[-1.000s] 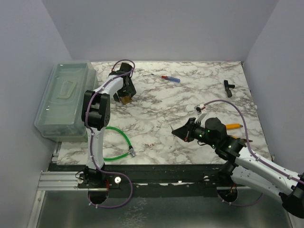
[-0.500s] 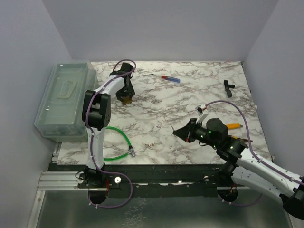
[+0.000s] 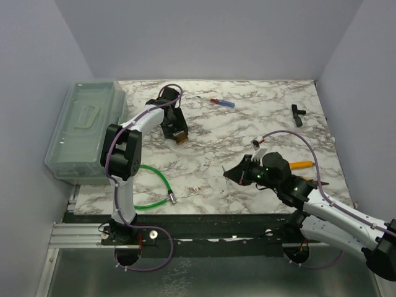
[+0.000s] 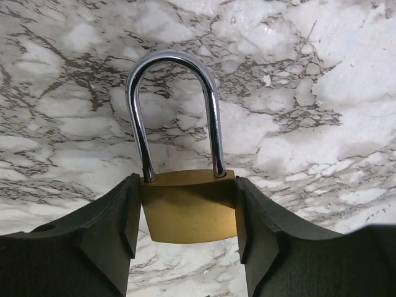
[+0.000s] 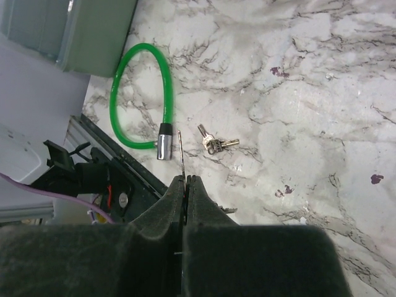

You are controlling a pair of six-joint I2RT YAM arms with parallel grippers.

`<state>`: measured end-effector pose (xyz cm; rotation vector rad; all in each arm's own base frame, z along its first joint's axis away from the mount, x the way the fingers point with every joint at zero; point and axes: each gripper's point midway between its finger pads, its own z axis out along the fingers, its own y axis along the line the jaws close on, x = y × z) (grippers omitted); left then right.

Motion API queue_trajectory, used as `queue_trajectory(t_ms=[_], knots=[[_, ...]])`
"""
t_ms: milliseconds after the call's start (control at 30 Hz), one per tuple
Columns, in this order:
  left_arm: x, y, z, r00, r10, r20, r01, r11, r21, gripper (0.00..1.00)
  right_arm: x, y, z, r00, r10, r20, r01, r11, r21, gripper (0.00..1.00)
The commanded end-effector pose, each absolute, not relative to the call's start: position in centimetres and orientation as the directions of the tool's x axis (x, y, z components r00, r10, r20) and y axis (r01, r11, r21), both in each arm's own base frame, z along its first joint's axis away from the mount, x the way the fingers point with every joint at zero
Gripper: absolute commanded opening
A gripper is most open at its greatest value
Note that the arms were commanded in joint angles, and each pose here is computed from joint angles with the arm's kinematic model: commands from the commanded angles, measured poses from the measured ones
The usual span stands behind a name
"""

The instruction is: Unlock with the key

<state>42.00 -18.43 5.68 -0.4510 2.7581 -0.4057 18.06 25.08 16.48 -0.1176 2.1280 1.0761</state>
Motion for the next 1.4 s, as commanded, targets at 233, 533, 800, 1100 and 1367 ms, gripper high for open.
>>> queue_trajectory(t_ms=[233,533,800,1100,1367], knots=[[41.8,-21.7,10.4,-0.885,-0.354,-0.303,-0.158,0.84,-0.519,0.0,21.3,27.3,18.0,-0.713,0.372,-0.594,-0.292,0.614,0.734,0.0],[40.9,-23.1,14.2,-0.884,-0.36,-0.298,-0.115,0.786,-0.607,0.0,25.1,29.9,20.0,-0.659,0.399,-0.638,-0.313,0.626,0.714,0.0],[40.1,-24.0,15.6,-0.896,-0.351,-0.272,-0.094,0.749,-0.656,0.0,26.9,32.8,21.1,-0.645,0.374,-0.666,-0.387,0.592,0.707,0.0],[39.8,-24.4,17.0,-0.894,-0.348,-0.281,-0.065,0.723,-0.688,0.0,28.7,34.5,17.8,-0.707,0.333,-0.624,-0.303,0.654,0.693,0.0],[39.6,-24.8,18.5,-0.888,-0.339,-0.31,-0.016,0.696,-0.717,0.0,29.1,36.7,16.8,-0.751,0.279,-0.598,-0.324,0.634,0.702,0.0]])
